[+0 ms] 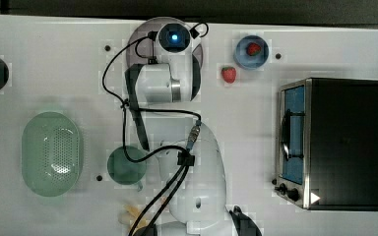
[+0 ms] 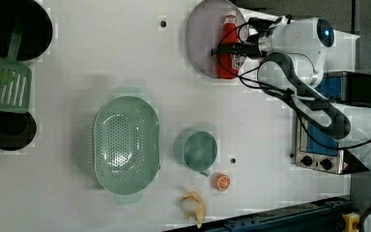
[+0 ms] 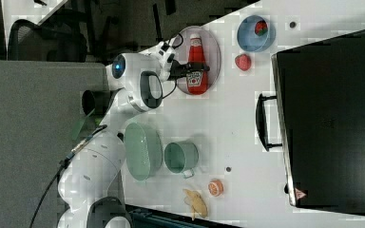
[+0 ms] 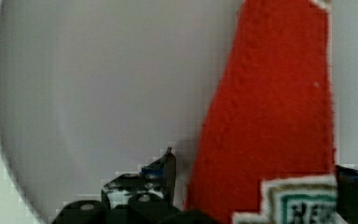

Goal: Pick ketchup from plate and place it on table.

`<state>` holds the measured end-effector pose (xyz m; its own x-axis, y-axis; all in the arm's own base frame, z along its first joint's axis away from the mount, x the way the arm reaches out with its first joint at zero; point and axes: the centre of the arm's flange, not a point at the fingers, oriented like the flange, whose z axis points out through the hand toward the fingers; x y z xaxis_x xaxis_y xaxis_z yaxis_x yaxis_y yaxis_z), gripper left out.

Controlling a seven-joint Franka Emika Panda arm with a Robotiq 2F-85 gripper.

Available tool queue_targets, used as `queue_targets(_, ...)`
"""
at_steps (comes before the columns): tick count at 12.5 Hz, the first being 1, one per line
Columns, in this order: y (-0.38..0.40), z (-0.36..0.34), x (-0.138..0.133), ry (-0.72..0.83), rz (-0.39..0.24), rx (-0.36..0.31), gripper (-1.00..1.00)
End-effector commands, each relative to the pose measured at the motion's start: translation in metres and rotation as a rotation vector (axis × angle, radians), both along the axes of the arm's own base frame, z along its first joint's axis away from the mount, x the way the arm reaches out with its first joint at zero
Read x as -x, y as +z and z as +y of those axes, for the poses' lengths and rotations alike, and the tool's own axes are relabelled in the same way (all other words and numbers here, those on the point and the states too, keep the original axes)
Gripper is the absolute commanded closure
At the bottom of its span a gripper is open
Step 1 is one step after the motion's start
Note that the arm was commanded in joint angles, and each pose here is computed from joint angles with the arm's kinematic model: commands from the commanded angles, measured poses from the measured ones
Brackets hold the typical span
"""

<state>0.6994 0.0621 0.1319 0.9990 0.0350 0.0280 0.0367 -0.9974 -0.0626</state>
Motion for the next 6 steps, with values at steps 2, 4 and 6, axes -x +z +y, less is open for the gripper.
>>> queue_targets(2, 0.023, 0.001, -0.009, 0.040, -0.056, 0.003, -0.19)
queue_targets(4, 0.031, 0.001, -0.011, 0.037, -0.069, 0.002, -0.18)
queue_targets(6, 0.064, -0.001, -0.018, 0.011, -0.109, 0.002, -0.18)
